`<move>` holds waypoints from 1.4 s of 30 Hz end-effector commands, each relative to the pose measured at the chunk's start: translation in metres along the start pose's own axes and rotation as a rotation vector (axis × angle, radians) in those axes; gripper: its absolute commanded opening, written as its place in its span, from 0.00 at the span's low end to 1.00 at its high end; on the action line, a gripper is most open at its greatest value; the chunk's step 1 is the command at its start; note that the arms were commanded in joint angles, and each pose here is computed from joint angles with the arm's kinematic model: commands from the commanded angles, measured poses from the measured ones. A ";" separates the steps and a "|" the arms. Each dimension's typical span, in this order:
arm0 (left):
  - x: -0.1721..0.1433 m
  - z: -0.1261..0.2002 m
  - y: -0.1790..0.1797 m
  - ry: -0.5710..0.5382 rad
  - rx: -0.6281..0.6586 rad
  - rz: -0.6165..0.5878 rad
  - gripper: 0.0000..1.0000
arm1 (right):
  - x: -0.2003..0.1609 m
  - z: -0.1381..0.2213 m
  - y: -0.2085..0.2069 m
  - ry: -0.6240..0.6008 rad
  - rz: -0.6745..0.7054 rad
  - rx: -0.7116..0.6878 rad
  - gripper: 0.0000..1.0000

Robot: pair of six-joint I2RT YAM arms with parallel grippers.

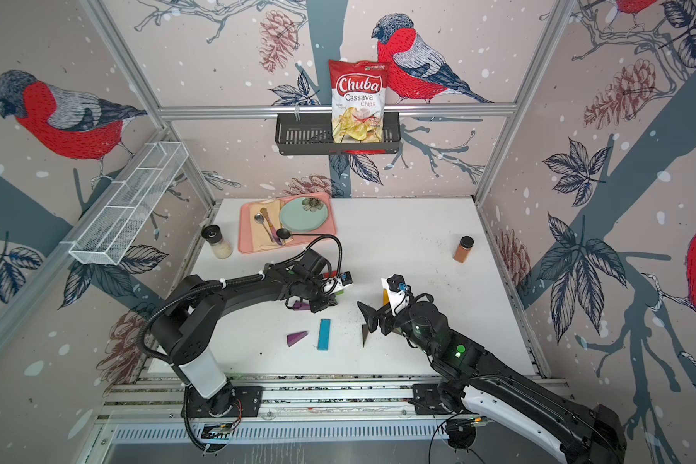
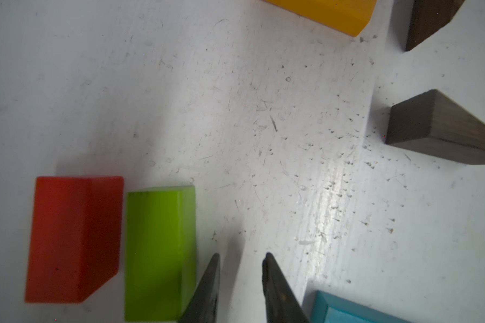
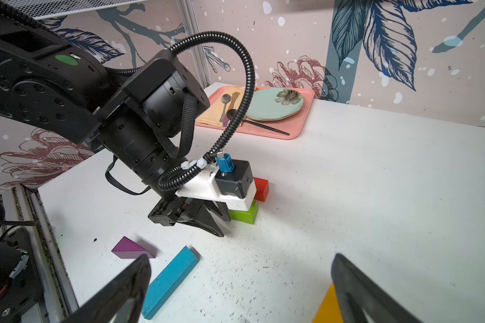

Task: Assemble a small pinwheel with building blocks
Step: Assemble the building block at the center of the board.

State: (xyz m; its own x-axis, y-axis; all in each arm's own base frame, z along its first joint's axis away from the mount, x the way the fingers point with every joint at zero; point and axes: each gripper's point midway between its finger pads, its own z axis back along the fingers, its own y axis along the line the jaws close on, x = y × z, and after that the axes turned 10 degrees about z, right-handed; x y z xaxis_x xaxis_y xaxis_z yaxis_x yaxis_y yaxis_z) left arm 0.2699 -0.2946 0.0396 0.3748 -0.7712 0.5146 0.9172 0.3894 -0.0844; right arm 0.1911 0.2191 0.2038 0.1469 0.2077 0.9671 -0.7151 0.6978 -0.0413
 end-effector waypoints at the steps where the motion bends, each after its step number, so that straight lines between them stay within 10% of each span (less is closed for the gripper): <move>1: 0.003 -0.006 0.009 0.003 0.037 0.006 0.27 | 0.008 0.001 0.000 -0.032 -0.005 0.000 1.00; 42: 0.019 -0.002 0.023 -0.041 0.024 0.011 0.29 | 0.005 0.000 -0.003 -0.029 -0.011 -0.010 0.99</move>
State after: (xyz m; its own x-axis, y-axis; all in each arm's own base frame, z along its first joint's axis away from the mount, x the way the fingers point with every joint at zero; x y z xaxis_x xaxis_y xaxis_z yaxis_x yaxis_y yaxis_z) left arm 0.3040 -0.2944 0.0315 0.4062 -0.7636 0.5019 0.8927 0.4488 -0.0395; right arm 0.1926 0.2165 0.2019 0.1485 0.2061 0.9672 -0.7084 0.7046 -0.0413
